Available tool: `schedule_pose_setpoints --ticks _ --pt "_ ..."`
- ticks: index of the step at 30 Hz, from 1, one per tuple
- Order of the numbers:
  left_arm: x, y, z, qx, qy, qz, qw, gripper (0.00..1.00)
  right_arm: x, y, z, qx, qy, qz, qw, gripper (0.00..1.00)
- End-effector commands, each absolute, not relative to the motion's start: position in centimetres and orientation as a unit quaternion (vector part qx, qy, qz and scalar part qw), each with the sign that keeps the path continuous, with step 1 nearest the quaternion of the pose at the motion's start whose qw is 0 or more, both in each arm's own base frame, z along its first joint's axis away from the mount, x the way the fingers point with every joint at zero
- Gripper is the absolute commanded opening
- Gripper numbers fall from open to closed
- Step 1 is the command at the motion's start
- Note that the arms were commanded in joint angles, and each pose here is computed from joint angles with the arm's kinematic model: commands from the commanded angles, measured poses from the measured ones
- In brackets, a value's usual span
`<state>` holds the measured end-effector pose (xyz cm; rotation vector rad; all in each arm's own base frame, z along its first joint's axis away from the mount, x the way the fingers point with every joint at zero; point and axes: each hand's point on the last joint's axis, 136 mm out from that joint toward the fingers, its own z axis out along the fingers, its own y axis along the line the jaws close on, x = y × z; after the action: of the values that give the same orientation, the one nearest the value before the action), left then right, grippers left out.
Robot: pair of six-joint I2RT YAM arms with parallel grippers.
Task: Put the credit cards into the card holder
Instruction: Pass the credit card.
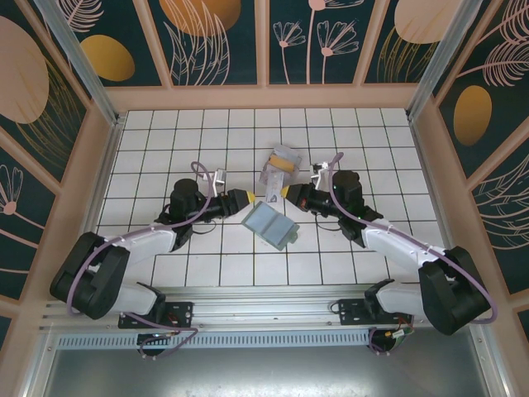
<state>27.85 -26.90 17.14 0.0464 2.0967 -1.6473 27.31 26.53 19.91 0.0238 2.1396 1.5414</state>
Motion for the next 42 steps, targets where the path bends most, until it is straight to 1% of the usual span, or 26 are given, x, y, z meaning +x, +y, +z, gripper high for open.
schedule_pose_setpoints --ticks 1,13,16,17,21,23,25,26,29,30,31,33,39,40,42 --pt "27.1 -27.6 20.0 0.05 0.717 -0.654 0.237 0.61 26.8 27.6 23.3 -0.034 0.746 0.615 0.254 0.0" --pt "27.9 -28.4 21.3 0.066 0.692 -0.678 0.239 0.59 25.8 29.4 23.8 -0.06 0.737 0.634 0.225 0.0" --pt "28.0 -28.5 21.9 0.069 0.686 -0.683 0.242 0.57 25.3 30.3 23.4 -0.07 0.738 0.636 0.214 0.0" --pt "28.0 -28.5 22.0 0.069 0.685 -0.683 0.242 0.54 25.4 30.4 23.4 -0.069 0.738 0.637 0.214 0.0" --pt "27.8 -28.5 22.3 0.073 0.681 -0.687 0.243 0.28 25.6 30.6 23.2 -0.069 0.737 0.638 0.211 0.0" --pt "27.8 -28.5 22.4 0.075 0.679 -0.688 0.245 0.17 25.6 30.6 23.2 -0.068 0.737 0.639 0.211 0.0" --pt "27.9 -28.4 22.4 0.073 0.679 -0.687 0.248 0.01 25.8 30.5 23.1 -0.064 0.738 0.637 0.213 0.0" --pt "28.0 -28.4 22.4 0.073 0.68 -0.685 0.249 0.0 26.1 30.3 23.0 -0.057 0.74 0.634 0.216 0.02" --pt "28.0 -28.4 22.4 0.073 0.681 -0.685 0.25 0.0 26.4 29.7 22.9 -0.042 0.741 0.631 0.225 0.27" --pt "28.0 -28.4 22.4 0.074 0.68 -0.685 0.25 0.0 26.4 29.7 22.9 -0.042 0.741 0.631 0.225 0.33" --pt "28.0 -28.4 22.4 0.075 0.68 -0.686 0.249 0.0 26.5 29.8 22.9 -0.042 0.741 0.632 0.225 0.37" --pt "27.9 -28.5 22.5 0.076 0.679 -0.687 0.247 0.0 26.6 29.9 22.9 -0.042 0.74 0.634 0.223 0.4" --pt "27.6 -28.5 22.4 0.079 0.679 -0.69 0.239 0.0 27.2 30.6 23.4 -0.051 0.734 0.64 0.222 0.4" --pt "27.6 -28.5 22.4 0.079 0.679 -0.69 0.239 0.0 27.2 31.0 23.5 -0.055 0.732 0.642 0.221 0.39" --pt "27.6 -28.5 22.3 0.078 0.68 -0.689 0.237 0.0 27.1 31.5 23.6 -0.062 0.731 0.644 0.217 0.34"
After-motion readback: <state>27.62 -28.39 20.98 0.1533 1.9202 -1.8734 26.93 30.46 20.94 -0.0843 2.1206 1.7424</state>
